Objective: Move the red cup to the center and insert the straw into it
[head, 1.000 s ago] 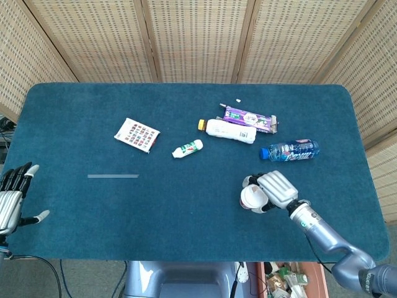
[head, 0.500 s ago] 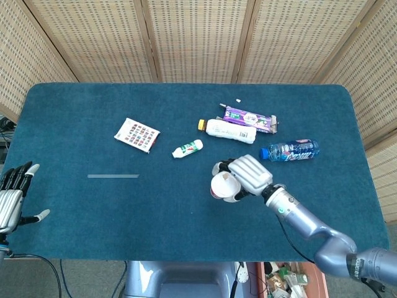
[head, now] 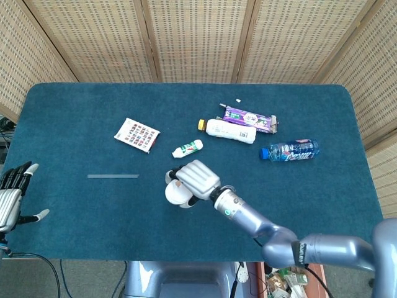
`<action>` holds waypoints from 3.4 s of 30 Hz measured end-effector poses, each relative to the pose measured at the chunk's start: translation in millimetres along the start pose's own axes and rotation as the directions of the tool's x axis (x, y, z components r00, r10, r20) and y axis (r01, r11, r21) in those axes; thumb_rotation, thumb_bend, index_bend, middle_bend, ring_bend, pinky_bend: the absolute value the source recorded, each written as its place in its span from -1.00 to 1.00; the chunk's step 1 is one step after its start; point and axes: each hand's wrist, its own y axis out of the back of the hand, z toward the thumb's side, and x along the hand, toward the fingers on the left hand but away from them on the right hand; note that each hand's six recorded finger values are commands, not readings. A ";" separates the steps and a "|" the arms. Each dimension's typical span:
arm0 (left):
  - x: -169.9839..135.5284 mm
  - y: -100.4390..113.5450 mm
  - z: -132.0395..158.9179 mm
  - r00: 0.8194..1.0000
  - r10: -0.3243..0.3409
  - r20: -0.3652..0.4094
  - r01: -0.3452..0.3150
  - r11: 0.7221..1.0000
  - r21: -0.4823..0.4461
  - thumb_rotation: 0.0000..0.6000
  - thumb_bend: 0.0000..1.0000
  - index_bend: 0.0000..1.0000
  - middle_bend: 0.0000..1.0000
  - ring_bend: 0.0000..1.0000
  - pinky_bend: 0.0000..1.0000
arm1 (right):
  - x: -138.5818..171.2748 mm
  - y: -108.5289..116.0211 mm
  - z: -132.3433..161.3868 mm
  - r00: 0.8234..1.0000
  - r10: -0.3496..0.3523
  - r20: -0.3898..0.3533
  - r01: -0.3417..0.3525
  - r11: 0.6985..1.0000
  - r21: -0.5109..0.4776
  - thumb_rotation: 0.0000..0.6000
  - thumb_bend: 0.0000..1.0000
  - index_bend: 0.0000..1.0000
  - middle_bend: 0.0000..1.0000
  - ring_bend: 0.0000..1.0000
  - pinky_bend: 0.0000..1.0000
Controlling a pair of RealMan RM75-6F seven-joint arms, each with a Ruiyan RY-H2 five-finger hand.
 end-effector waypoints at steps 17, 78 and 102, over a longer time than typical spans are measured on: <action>6.5 -3.2 -7.2 0.999 -0.040 -0.006 0.040 0.999 -0.028 1.00 -0.75 -1.00 -1.00 -1.00 -1.00 | -44.5 -44.7 29.4 0.998 0.054 0.024 -0.056 0.997 0.060 1.00 -0.62 -0.23 -0.31 -0.31 -0.28; 114.4 -40.5 117.3 0.980 -0.044 0.196 0.024 0.995 0.102 1.00 -0.72 -0.35 -1.00 -1.00 -1.00 | 325.0 23.1 -182.3 0.774 -0.468 0.428 0.368 0.881 0.298 1.00 -1.00 -1.00 -1.00 -1.00 -1.00; 145.3 -103.5 86.5 0.990 -0.130 0.048 0.123 0.983 0.138 1.00 -0.41 -0.07 -1.00 -1.00 -1.00 | 330.4 15.1 -197.3 0.774 -0.445 0.451 0.394 0.895 0.208 1.00 -1.00 -1.00 -1.00 -1.00 -1.00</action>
